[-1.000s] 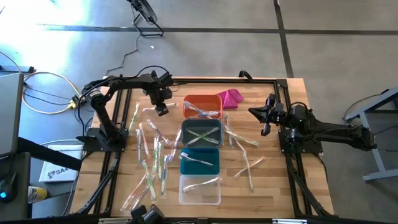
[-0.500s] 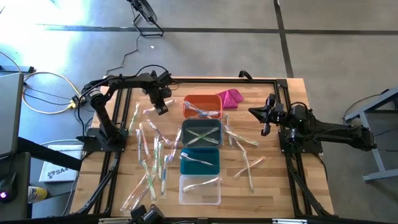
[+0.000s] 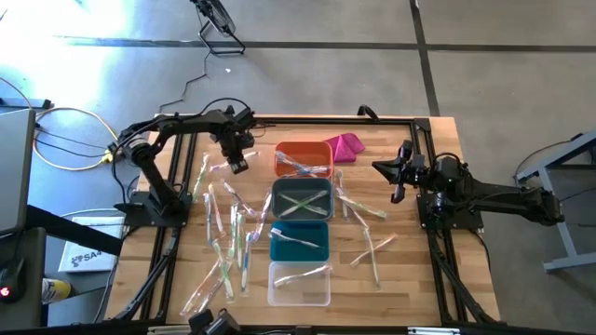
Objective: Pick & Place Toothbrushes
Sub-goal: Put the purple toothbrush into the blue bin
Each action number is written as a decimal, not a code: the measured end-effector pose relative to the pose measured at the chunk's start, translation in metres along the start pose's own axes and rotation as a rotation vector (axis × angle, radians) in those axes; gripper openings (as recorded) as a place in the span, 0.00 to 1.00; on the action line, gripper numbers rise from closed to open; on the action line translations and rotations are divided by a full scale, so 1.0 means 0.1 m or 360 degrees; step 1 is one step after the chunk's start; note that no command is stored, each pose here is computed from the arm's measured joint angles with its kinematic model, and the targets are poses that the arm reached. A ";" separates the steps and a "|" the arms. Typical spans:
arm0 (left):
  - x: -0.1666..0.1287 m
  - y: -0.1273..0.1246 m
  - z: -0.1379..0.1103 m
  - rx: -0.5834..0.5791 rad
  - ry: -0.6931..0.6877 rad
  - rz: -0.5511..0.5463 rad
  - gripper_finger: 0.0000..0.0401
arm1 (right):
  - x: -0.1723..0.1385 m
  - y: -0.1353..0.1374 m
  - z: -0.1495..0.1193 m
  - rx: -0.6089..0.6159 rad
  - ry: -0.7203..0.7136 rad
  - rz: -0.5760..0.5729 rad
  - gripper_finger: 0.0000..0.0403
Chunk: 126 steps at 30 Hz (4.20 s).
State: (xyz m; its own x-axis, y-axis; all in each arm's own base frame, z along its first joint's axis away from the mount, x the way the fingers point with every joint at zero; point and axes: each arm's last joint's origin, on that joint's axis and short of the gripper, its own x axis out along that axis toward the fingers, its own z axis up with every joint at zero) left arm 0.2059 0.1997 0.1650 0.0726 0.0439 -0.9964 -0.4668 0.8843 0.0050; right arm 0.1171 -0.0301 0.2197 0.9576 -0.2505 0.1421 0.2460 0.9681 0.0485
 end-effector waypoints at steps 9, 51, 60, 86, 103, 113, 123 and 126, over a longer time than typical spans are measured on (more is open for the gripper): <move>-0.48 0.02 0.07 0.0003 -0.0135 0.0089 0.08 | 0.00 -0.01 0.00 -0.0001 -0.0002 -0.0047 0.01; -1.83 -2.33 0.33 0.0489 -0.0759 -0.0653 0.08 | 0.00 -0.01 0.00 0.0000 -0.0001 -0.0029 0.01; -1.86 -2.83 0.15 0.0556 -0.0907 -0.0757 0.08 | 0.00 -0.01 0.00 0.0013 -0.0001 -0.0028 0.01; -0.82 -2.99 0.00 0.0200 -0.0942 -0.0983 0.08 | 0.00 -0.01 -0.04 0.0054 0.0057 -0.0033 0.01; -0.53 -3.00 -0.01 0.0208 -0.0947 -0.0921 0.08 | 0.00 -0.01 -0.04 0.0054 0.0061 -0.0034 0.01; -0.37 -3.04 0.01 0.0231 -0.0862 -0.0932 0.10 | 0.00 -0.01 -0.04 0.0054 0.0071 -0.0041 0.01; -0.37 -3.04 0.02 0.0230 -0.0875 -0.0933 0.33 | 0.00 -0.01 -0.04 0.0054 0.0071 -0.0040 0.01; -0.36 -3.04 0.02 0.0229 -0.0873 -0.0930 0.37 | 0.00 -0.01 -0.04 0.0054 0.0071 -0.0040 0.01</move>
State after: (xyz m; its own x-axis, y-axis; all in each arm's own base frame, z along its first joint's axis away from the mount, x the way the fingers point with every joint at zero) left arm 0.3469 -0.0701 0.1999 0.7085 -0.2549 -0.6581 -0.1045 0.8843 -0.4550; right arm 0.1175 -0.0309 0.2153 0.9572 -0.2731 0.0961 0.2655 0.9604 0.0851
